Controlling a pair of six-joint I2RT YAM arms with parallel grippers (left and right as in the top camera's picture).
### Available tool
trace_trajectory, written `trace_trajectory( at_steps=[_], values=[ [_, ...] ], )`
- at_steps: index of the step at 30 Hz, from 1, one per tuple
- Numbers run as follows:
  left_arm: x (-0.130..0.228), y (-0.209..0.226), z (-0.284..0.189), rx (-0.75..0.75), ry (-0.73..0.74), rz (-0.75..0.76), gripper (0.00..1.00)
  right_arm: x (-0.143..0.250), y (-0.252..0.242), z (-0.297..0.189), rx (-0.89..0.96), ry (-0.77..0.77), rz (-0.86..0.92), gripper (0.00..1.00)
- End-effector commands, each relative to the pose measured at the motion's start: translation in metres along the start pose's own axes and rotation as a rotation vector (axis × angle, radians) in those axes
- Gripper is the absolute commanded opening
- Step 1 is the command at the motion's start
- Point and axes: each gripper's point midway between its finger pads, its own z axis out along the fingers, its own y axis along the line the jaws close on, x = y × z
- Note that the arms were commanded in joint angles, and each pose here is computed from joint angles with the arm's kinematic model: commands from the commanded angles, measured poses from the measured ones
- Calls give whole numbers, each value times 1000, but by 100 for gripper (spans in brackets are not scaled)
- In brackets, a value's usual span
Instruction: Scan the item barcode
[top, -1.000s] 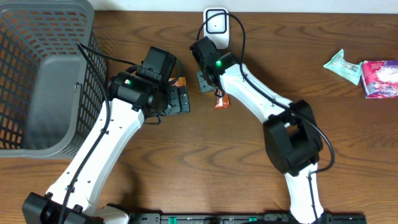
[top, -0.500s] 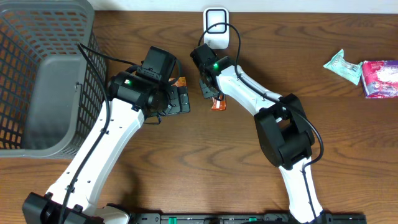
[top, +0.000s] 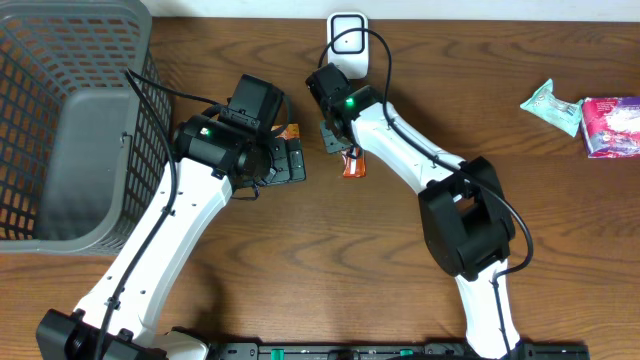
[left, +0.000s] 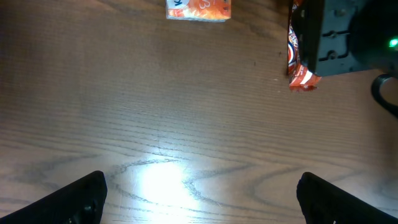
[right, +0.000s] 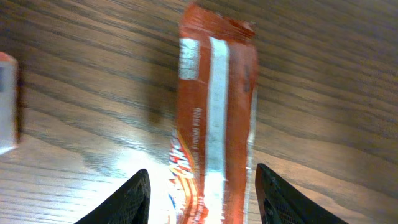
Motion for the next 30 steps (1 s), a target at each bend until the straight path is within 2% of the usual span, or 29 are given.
trace_trajectory(
  at_steps=[1,6,25,30],
  values=[
    [-1,2,0,-8,0,3,98,-9,12,-16,-20,-47,-4,50],
    [-1,2,0,-8,0,3,98,-10,9,-15,9,-60,39,42],
    [-1,2,0,-8,-1,3,98,22,2,32,58,-77,39,53],
    [-1,2,0,-8,-1,3,98,26,1,36,59,-74,39,39]
  ],
)
